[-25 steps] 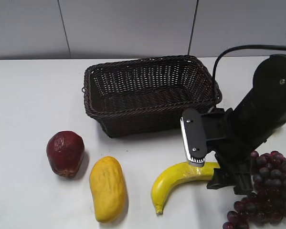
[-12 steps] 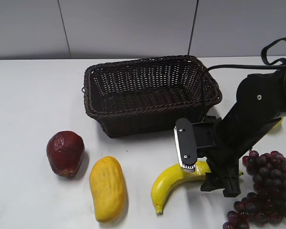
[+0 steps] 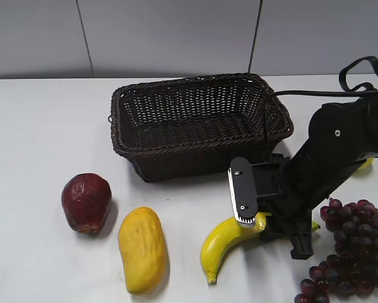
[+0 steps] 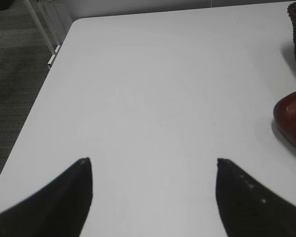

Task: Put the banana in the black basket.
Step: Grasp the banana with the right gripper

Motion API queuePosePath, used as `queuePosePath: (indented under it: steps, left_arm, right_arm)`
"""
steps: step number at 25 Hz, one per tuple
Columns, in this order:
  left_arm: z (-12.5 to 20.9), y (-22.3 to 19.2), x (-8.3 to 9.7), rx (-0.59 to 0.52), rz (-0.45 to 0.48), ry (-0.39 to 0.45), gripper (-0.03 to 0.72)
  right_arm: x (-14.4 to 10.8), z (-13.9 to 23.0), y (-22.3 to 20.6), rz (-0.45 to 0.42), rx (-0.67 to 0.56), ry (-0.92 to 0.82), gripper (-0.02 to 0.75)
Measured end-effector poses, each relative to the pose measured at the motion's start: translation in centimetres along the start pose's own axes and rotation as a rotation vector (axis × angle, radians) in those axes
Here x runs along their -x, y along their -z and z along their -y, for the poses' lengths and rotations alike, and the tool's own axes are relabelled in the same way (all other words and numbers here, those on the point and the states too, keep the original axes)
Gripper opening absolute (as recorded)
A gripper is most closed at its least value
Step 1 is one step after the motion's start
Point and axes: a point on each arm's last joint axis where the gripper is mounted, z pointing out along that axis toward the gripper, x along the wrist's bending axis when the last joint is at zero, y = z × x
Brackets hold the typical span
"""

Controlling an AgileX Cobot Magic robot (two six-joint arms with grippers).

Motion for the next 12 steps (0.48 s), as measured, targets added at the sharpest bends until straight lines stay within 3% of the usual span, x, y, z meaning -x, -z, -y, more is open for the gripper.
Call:
queuePosePath:
  steps: [2,12]
  left_arm:
    - [0.0,0.0,0.0,0.0,0.0,0.0,0.577]
    - [0.0,0.0,0.0,0.0,0.0,0.0,0.577]
  right_arm:
    - [0.03,-0.01,0.0,0.003,0.001,0.0,0.304]
    - [-0.11,-0.05,0.48,-0.009,0.002,0.001,0.305]
